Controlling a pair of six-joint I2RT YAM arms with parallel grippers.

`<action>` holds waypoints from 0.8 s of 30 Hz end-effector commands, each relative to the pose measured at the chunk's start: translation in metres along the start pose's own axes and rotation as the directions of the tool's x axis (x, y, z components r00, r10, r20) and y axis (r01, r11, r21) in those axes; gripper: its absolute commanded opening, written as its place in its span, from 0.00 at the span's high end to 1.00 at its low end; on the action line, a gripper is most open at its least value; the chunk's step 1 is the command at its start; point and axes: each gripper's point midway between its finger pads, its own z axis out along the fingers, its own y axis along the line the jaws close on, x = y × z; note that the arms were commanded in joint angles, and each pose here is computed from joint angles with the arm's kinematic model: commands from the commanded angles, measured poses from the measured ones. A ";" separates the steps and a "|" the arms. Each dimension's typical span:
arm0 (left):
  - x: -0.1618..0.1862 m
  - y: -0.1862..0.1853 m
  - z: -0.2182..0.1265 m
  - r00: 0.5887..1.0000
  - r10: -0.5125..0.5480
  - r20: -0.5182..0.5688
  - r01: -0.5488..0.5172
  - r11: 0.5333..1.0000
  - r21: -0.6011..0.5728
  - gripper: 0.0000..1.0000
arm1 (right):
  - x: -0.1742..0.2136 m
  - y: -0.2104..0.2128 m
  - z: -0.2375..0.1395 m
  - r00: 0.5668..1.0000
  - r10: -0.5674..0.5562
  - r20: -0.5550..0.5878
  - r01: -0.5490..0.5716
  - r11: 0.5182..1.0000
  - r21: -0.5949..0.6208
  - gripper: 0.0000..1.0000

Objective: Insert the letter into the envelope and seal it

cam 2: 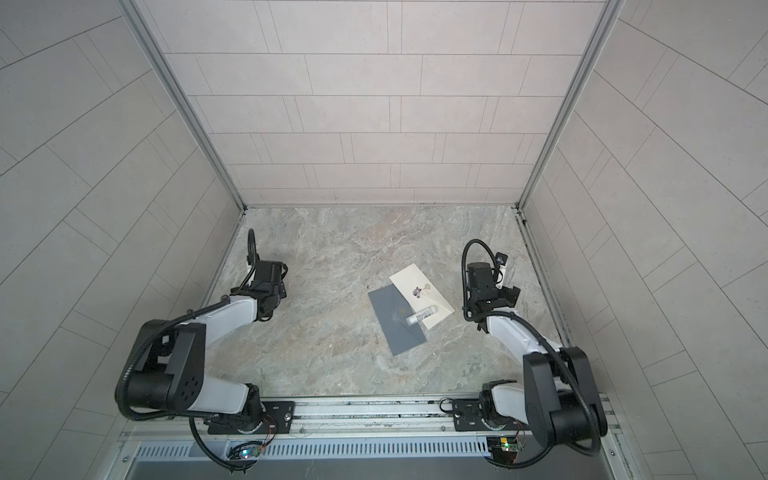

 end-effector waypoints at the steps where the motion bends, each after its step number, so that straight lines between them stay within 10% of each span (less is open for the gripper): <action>1: -0.050 -0.014 -0.004 0.963 -0.092 0.253 0.072 0.994 0.086 0.00 | -0.023 0.017 0.014 0.984 -0.109 0.138 0.109 0.994 0.007 0.00; 7: -0.049 -0.031 0.000 0.929 -0.095 0.358 0.035 0.985 0.172 0.00 | -0.003 0.065 0.018 0.971 -0.133 0.200 0.187 0.941 -0.282 0.00; 24: -0.038 -0.051 0.004 0.934 -0.087 0.346 -0.025 0.952 0.306 0.00 | -0.002 0.066 0.019 0.971 -0.137 0.194 0.191 0.936 -0.297 0.00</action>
